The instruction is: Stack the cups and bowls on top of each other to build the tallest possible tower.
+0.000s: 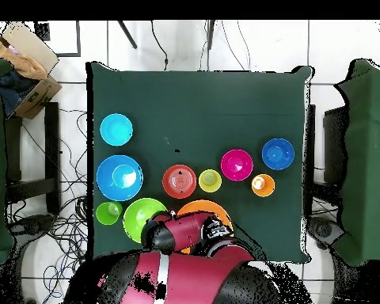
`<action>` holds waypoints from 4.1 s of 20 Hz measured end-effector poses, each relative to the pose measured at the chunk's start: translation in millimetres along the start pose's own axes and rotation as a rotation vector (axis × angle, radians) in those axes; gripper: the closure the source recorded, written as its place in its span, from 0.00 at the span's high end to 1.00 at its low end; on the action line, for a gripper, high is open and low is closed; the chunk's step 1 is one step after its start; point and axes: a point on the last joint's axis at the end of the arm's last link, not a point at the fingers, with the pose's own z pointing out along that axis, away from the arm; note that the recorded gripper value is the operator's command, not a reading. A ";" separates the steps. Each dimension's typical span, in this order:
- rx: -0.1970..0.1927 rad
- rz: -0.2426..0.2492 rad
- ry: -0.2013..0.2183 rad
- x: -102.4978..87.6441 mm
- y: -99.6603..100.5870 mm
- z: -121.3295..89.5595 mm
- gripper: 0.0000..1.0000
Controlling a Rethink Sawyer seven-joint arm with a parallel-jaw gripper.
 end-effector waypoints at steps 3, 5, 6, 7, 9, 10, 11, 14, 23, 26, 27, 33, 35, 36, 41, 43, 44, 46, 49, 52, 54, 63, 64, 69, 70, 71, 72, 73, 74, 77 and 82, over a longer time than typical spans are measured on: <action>0.000 0.000 0.000 0.0 0.0 0.0 1.00; 0.000 0.000 0.000 0.0 0.1 0.0 1.00; 0.000 0.000 0.000 -0.1 0.1 0.0 1.00; 0.000 0.000 0.000 -0.1 0.1 0.0 1.00; 0.001 -0.001 0.000 -0.1 0.2 -0.1 1.00; 0.001 -0.001 0.000 -0.1 0.2 -0.1 1.00; 0.001 -0.001 0.000 -0.1 0.2 -0.1 1.00; 0.001 -0.001 0.000 -0.1 0.2 -0.1 1.00; 0.004 -0.005 -0.007 -2.7 0.5 -3.5 0.00; 0.004 -0.005 -0.007 -2.8 0.4 -3.5 0.00; 0.005 -0.005 -0.007 -2.8 0.4 -3.5 0.00; 0.004 -0.007 -0.012 -7.8 0.6 -8.3 0.00; -0.001 -0.005 -0.008 -14.6 1.3 -18.6 0.00; -0.003 -0.001 -0.002 -17.8 0.9 -24.6 0.00; -0.021 0.074 0.089 -48.4 -5.3 -88.1 0.00; -0.025 0.098 0.132 -56.9 -7.4 -113.2 0.00; -0.028 0.111 0.157 -61.4 -8.0 -127.7 0.00; -0.035 0.128 0.204 -69.6 -7.3 -158.0 0.00; -0.037 0.136 0.236 -77.7 -6.2 -186.0 0.00; -0.030 0.130 0.252 -86.1 -6.1 -210.1 0.00; -0.022 0.122 0.238 -97.5 -8.5 -225.4 0.00; -0.046 0.142 0.154 -124.4 -46.9 -202.2 0.00; -0.047 0.142 0.147 -125.2 -50.4 -198.3 0.00; -0.063 0.135 0.117 -122.8 -79.7 -162.2 0.00; -0.070 0.133 0.117 -121.4 -84.4 -156.2 0.00; -0.075 0.132 0.119 -120.3 -87.9 -151.8 0.00; -0.081 0.132 0.120 -118.9 -91.2 -147.5 0.00; -0.087 0.131 0.121 -117.6 -94.4 -143.3 0.00; -0.093 0.130 0.122 -116.2 -97.7 -139.0 0.00; -0.107 0.115 0.124 -112.2 -102.0 -128.5 0.00; -0.120 0.079 0.125 -110.0 -97.9 -118.7 0.00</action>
